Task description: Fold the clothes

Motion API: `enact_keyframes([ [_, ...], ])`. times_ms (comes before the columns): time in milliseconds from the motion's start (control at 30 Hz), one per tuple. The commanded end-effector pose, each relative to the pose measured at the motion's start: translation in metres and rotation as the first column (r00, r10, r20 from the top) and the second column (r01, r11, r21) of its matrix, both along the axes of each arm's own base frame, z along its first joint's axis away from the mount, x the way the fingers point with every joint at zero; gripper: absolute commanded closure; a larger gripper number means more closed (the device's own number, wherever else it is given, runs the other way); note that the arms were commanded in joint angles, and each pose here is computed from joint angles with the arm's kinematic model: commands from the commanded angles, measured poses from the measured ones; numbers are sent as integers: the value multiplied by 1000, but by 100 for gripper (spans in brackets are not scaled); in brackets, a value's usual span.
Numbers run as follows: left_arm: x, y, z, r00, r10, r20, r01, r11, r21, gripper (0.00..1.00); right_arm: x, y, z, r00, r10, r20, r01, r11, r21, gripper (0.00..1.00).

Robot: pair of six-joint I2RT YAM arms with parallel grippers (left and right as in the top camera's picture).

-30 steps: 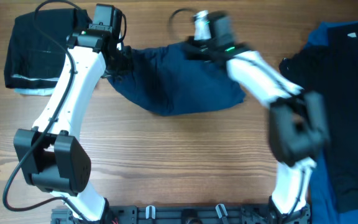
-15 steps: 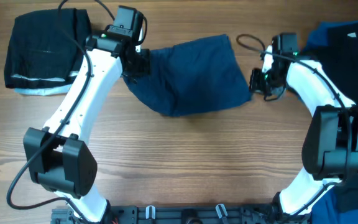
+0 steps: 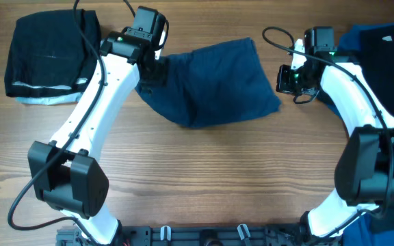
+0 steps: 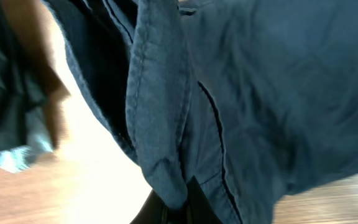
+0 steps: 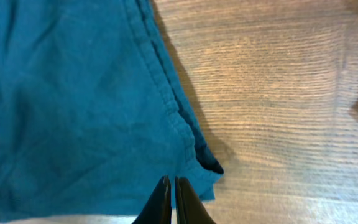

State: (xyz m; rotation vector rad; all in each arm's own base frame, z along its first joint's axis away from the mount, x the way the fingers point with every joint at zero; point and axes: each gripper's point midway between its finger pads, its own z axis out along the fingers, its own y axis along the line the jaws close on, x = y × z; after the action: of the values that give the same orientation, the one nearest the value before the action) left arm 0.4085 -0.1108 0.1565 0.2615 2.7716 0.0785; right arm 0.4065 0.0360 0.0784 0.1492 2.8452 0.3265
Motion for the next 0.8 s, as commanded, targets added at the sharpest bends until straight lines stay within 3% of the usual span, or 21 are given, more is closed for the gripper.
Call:
enact_keyframes([
  [0,23,22,30,990,-65,123,54,995,88,96,-3,5,3,1000,31,-3,-31,999,10,96],
  [233,53,21,46,960,-137,246,112,987,112,96,-6,26,3,998,70,-2,-70,993,95,96],
  [467,50,7,43,959,-159,233,153,987,43,96,-6,53,-2,993,118,25,-120,985,121,96],
  [767,46,-24,45,945,-213,246,227,973,-29,96,-38,54,-71,992,123,-12,-121,986,117,96],
])
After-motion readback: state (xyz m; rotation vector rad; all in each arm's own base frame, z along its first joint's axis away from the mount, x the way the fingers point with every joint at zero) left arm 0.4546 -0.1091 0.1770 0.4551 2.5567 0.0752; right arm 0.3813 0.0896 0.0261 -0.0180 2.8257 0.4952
